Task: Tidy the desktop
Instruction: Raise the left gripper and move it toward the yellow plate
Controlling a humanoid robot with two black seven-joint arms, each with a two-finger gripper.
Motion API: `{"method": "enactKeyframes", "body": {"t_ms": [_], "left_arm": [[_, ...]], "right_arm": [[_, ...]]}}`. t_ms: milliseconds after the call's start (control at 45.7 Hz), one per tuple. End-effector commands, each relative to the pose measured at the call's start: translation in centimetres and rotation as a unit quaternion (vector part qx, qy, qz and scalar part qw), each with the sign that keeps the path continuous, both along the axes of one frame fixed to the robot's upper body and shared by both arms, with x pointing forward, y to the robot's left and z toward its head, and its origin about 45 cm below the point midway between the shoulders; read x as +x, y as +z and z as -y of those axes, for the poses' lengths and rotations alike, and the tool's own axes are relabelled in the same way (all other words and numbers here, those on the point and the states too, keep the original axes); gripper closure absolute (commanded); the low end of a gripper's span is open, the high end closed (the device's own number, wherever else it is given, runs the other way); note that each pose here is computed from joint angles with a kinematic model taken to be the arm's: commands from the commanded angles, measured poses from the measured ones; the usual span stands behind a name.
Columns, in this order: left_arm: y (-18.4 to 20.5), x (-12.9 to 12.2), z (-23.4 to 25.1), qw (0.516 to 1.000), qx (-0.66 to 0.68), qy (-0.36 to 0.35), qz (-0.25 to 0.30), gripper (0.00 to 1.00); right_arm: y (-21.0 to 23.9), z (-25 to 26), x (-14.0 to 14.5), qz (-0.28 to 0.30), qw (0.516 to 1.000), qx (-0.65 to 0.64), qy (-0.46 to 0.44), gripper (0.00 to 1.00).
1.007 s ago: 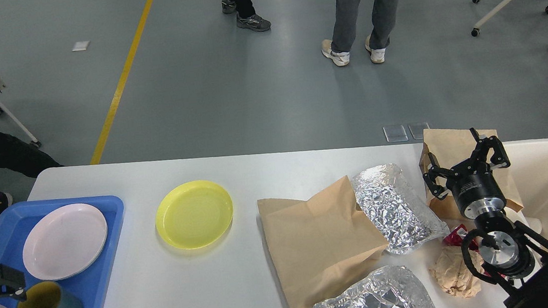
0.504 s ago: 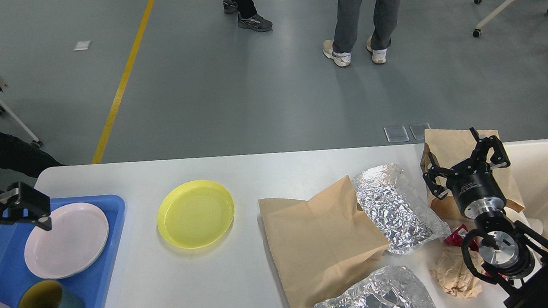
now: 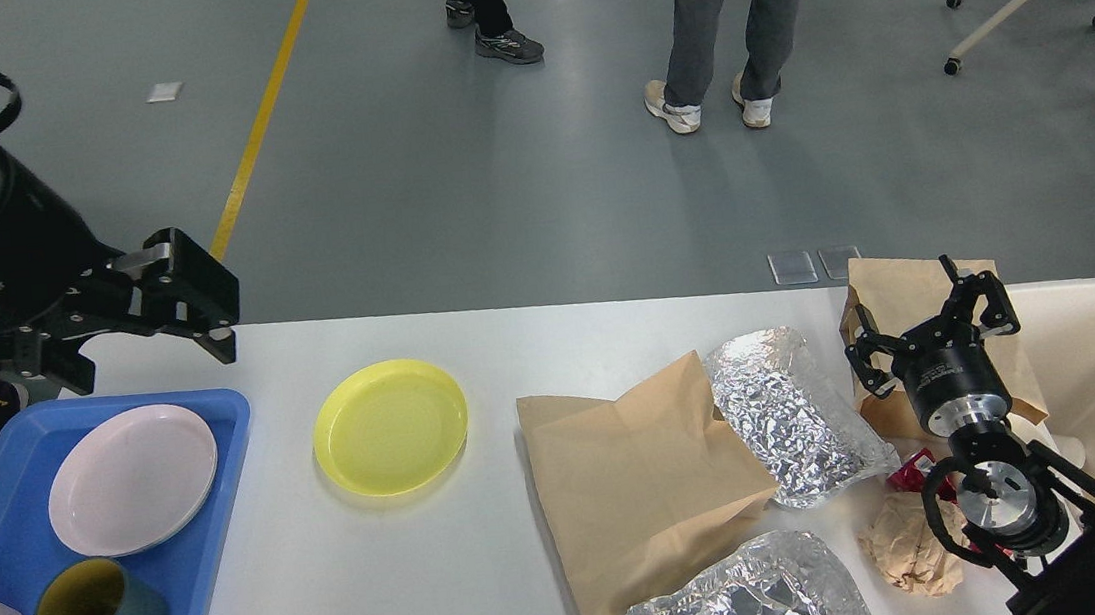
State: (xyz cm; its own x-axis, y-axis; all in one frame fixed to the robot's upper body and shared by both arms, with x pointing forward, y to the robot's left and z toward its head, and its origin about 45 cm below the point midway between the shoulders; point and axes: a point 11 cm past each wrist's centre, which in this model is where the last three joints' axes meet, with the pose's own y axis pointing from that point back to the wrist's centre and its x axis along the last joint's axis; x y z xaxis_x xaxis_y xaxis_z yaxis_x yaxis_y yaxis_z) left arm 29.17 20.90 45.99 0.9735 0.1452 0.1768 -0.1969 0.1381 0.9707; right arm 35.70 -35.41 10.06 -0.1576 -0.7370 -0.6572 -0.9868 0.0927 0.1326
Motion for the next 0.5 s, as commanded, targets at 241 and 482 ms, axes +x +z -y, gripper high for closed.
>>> {"method": "enactKeyframes", "body": {"t_ms": [241, 482], "left_arm": [[-2.8, 1.7, -1.3, 0.999, -0.025, 0.025, -0.012, 0.06], [-8.0, 4.7, -5.7, 0.994, -0.061, 0.086, -0.021, 0.08]], "right_arm": [[0.0, 0.0, 0.0, 0.0, 1.0, 0.0, 0.001, 0.0], [0.0, 0.0, 0.0, 0.0, 1.0, 0.0, 0.0, 0.0]]}}
